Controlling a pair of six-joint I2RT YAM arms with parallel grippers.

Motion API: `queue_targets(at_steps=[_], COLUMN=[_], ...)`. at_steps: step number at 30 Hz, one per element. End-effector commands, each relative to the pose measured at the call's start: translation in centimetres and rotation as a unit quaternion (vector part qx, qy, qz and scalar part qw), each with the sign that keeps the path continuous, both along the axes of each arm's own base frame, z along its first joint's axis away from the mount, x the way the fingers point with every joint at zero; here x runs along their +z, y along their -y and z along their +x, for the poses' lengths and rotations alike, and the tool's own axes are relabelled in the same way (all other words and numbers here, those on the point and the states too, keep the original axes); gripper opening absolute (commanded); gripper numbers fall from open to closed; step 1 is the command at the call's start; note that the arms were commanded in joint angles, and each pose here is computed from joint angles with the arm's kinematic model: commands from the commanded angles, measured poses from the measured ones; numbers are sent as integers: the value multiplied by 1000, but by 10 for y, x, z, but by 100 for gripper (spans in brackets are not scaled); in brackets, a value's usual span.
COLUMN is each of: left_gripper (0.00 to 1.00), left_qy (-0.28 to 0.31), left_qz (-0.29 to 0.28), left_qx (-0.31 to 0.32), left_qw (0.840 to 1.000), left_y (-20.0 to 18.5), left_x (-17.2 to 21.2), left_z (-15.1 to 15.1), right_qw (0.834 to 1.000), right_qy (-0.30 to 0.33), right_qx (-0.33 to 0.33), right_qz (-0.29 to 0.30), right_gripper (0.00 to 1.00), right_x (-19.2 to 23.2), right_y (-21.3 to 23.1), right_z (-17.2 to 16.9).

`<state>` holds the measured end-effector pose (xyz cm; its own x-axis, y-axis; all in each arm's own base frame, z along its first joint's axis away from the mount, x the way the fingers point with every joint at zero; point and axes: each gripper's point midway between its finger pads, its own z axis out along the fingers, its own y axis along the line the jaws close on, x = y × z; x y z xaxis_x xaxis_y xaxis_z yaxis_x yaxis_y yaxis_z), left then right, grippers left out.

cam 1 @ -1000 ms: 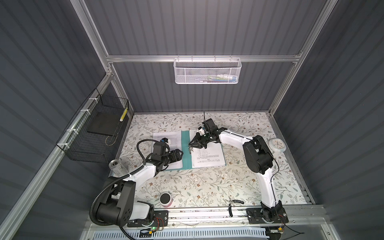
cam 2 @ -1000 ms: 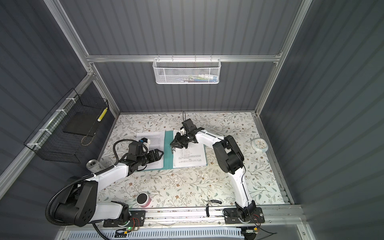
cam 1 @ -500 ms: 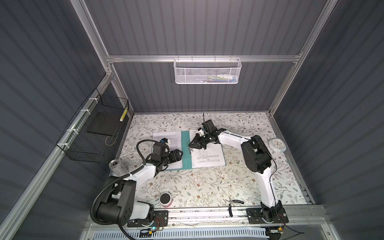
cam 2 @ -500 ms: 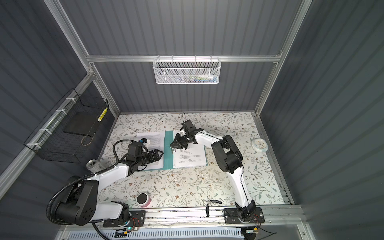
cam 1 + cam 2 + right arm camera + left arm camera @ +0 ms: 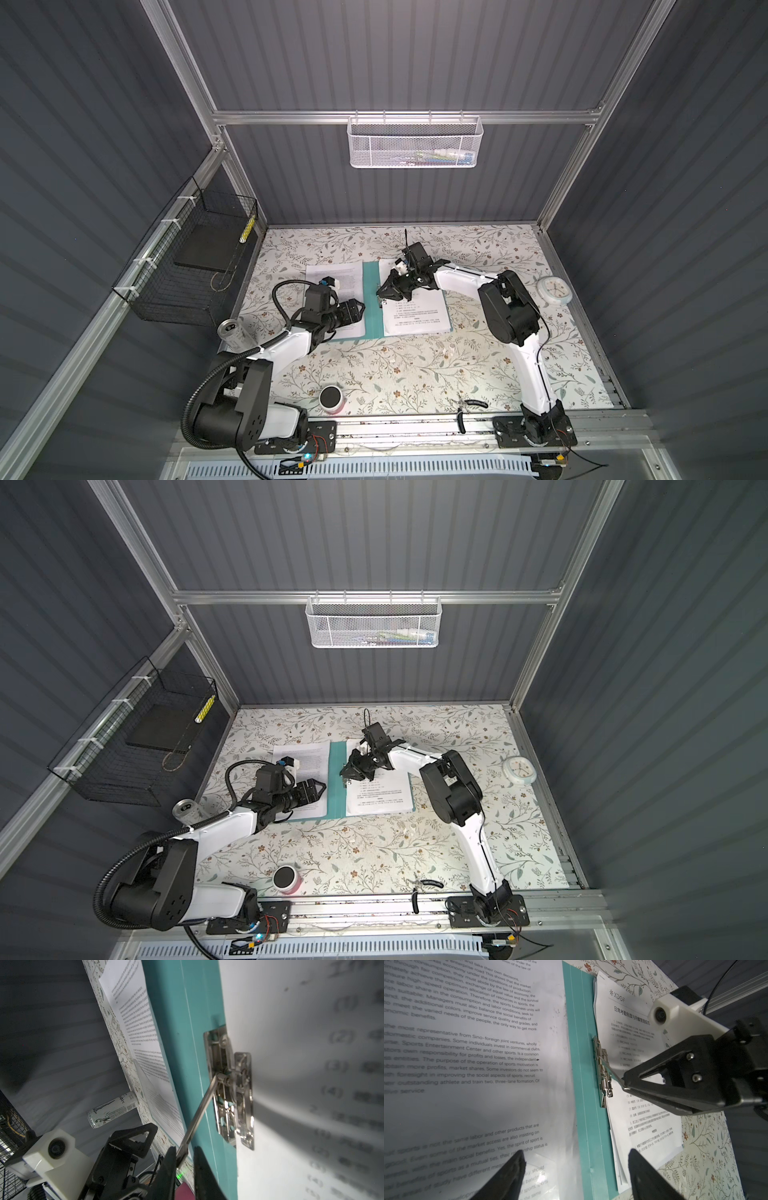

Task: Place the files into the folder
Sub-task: 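Push the metal clip lever down with the right gripper to close it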

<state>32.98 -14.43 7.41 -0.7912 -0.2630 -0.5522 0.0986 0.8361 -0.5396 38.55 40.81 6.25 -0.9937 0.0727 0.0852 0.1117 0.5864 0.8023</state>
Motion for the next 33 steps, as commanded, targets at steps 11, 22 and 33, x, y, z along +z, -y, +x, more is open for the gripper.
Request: queue_targets(at_steps=[11, 22, 33], left_gripper=[72, 63, 52], left_qy=[-15, -31, -42], left_qz=[-9, -6, -13], left_qx=[-4, -6, -2], left_qw=[1000, 999, 999], left_y=[0, -1, -1], left_x=[-14, -29, -39], left_z=[-4, -3, -3], right_qw=[1000, 1000, 999], right_qy=[-5, -11, -21], right_qx=[2, -1, -1], right_qz=[-3, -6, -32], right_gripper=[13, 9, 0], right_x=[-5, -11, -29], right_y=[-1, 3, 13], right_z=[-8, -13, -20])
